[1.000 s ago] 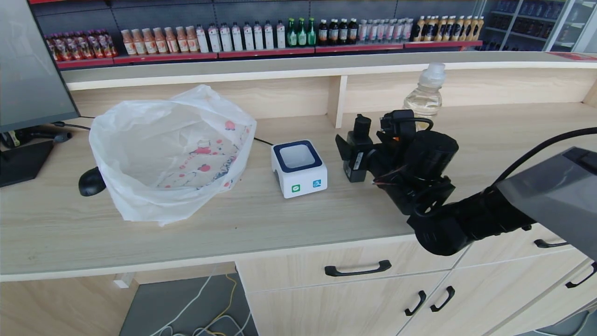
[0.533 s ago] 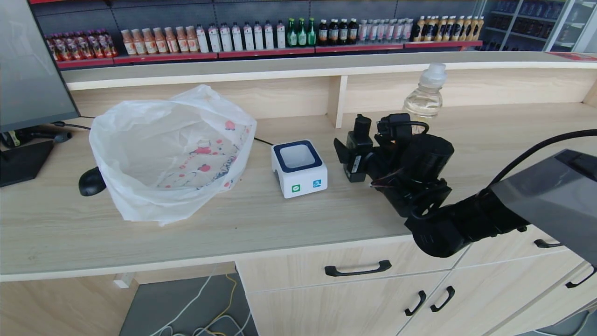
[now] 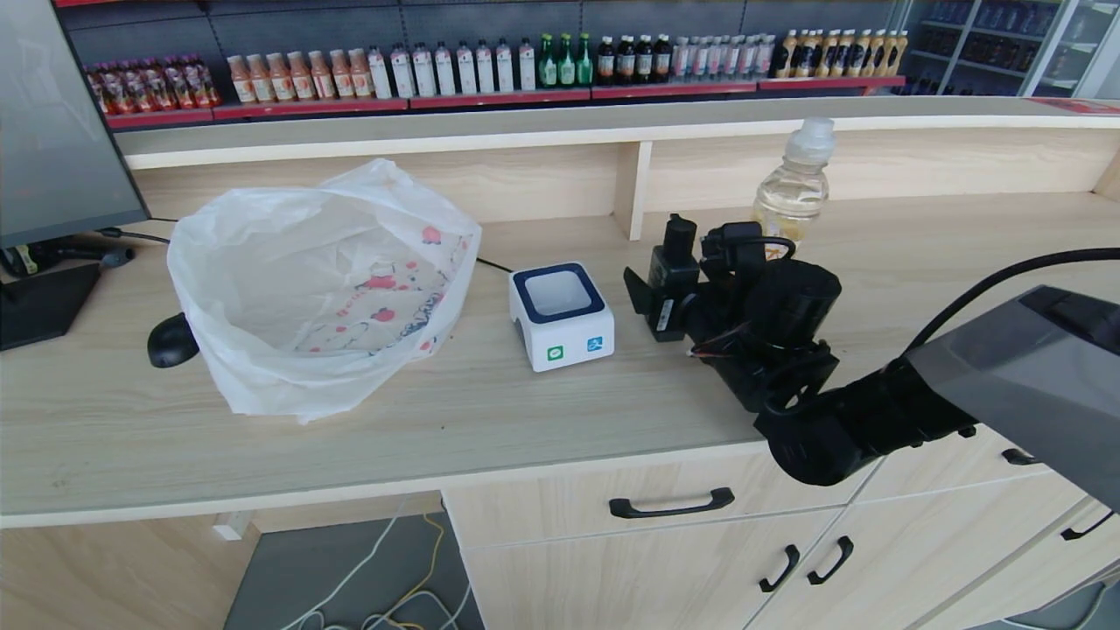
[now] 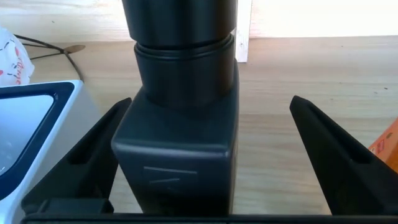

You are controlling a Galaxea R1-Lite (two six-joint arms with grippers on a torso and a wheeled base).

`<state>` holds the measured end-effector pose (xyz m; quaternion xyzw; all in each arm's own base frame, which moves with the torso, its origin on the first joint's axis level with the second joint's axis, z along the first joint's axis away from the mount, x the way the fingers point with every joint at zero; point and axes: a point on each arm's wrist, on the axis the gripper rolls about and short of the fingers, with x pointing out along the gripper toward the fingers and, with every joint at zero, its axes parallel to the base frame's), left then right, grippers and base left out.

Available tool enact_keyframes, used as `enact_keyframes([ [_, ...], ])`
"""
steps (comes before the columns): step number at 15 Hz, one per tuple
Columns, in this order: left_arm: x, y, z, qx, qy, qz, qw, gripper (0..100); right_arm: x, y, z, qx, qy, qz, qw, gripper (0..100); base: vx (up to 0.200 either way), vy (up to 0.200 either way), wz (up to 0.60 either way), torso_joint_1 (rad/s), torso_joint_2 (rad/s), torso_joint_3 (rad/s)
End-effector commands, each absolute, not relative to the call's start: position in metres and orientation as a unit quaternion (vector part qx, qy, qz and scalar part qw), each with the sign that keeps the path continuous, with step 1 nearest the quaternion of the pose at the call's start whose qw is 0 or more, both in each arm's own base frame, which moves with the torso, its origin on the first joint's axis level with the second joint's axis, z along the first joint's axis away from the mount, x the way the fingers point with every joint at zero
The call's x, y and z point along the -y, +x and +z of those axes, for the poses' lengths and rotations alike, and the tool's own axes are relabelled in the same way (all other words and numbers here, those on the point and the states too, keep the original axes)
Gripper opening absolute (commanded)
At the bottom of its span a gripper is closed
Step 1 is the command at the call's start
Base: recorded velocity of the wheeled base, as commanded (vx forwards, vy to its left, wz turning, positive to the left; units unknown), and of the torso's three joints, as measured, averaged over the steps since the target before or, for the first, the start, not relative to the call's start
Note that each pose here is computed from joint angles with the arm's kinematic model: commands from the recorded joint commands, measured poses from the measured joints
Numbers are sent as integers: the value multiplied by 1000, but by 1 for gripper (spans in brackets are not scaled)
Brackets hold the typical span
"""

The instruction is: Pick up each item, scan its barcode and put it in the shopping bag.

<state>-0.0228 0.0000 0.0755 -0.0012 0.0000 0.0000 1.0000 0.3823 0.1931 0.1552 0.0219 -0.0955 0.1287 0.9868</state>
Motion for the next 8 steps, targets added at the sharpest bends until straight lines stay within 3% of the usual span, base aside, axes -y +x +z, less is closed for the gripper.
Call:
enact_keyframes([
  [1,0,-23,75,0,-2,0,1000,100,-193,383,155,95,22,127,987,100,0,0,0,0,0,0],
  [5,0,-23,75,0,-2,0,1000,100,-193,383,154,95,22,127,987,100,0,0,0,0,0,0],
  [6,0,-23,75,0,-2,0,1000,100,-194,382,155,96,23,128,987,0,0,0,0,0,0,0],
  [8,0,-23,75,0,-2,0,1000,100,-195,382,155,97,24,128,987,0,0,0,0,0,0,0],
])
